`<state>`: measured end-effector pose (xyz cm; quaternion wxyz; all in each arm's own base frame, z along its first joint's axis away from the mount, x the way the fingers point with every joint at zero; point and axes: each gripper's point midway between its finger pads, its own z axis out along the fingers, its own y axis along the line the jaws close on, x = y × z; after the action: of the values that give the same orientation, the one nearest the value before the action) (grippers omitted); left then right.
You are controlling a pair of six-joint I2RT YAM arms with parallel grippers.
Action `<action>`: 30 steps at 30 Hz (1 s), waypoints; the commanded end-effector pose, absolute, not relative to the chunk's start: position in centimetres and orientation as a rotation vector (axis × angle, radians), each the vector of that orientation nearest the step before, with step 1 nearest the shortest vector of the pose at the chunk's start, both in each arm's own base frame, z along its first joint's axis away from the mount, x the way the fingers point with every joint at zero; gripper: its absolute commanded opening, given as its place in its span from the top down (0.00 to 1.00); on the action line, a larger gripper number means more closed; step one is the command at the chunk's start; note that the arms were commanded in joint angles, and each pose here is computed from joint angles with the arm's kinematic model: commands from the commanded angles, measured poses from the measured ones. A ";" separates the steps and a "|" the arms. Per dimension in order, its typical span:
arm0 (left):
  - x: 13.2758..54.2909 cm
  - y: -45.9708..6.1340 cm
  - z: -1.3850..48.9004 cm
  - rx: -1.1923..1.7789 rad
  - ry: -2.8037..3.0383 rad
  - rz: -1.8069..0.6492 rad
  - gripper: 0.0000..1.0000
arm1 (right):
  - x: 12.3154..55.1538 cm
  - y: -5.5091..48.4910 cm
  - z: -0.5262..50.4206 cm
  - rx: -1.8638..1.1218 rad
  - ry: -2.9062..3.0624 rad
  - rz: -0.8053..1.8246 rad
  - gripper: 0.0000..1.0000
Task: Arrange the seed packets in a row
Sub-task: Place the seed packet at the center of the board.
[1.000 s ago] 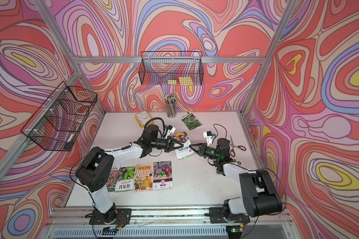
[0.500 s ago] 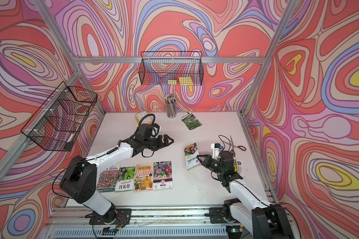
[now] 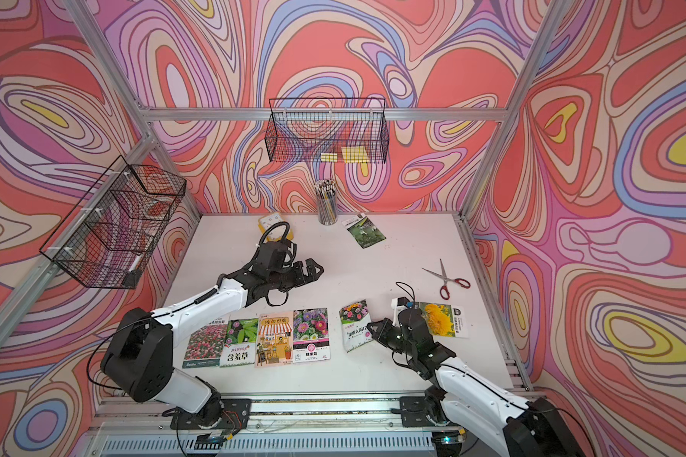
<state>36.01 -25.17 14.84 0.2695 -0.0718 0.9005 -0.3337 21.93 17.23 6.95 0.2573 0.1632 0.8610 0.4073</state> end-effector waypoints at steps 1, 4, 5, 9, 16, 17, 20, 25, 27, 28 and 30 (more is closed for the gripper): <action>36.2 -24.8 15.9 -0.213 2.382 -0.899 0.01 | 21.4 16.6 5.9 0.525 2.351 1.036 1.00; 36.3 -24.9 15.9 -0.219 2.375 -0.906 0.01 | 21.0 16.8 5.7 0.525 2.359 1.014 1.00; 36.3 -24.9 15.9 -0.221 2.375 -0.908 0.01 | 21.0 16.9 5.5 0.527 2.367 1.001 1.00; 36.3 -24.9 15.9 -0.220 2.373 -0.913 0.01 | 20.9 17.6 4.9 0.509 2.394 0.959 1.00; 36.2 -24.9 15.8 -0.222 2.373 -0.915 0.01 | 20.9 18.5 4.6 0.489 2.397 0.899 1.00; 36.2 -24.9 15.8 -0.222 2.372 -0.914 0.01 | 21.1 18.5 4.8 0.494 2.390 0.892 1.00; 36.2 -24.9 15.9 -0.222 2.368 -0.915 0.01 | 21.4 18.6 5.0 0.503 2.371 0.885 1.00; 36.2 -24.9 16.0 -0.223 2.367 -0.917 0.01 | 21.5 19.4 4.7 0.505 2.380 0.875 1.00; 36.2 -24.8 16.0 -0.222 2.367 -0.914 0.01 | 21.5 19.9 4.5 0.503 2.386 0.873 1.00; 36.2 -24.9 16.1 -0.220 2.365 -0.916 0.01 | 21.5 20.1 4.5 0.498 2.387 0.870 1.00; 36.2 -24.8 16.1 -0.220 2.363 -0.916 0.01 | 21.4 20.2 4.4 0.495 2.390 0.858 1.00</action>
<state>36.22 -25.13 14.84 0.2771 -0.0776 0.8963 -0.3375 20.55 19.57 3.26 0.2536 0.1773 0.8984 0.3115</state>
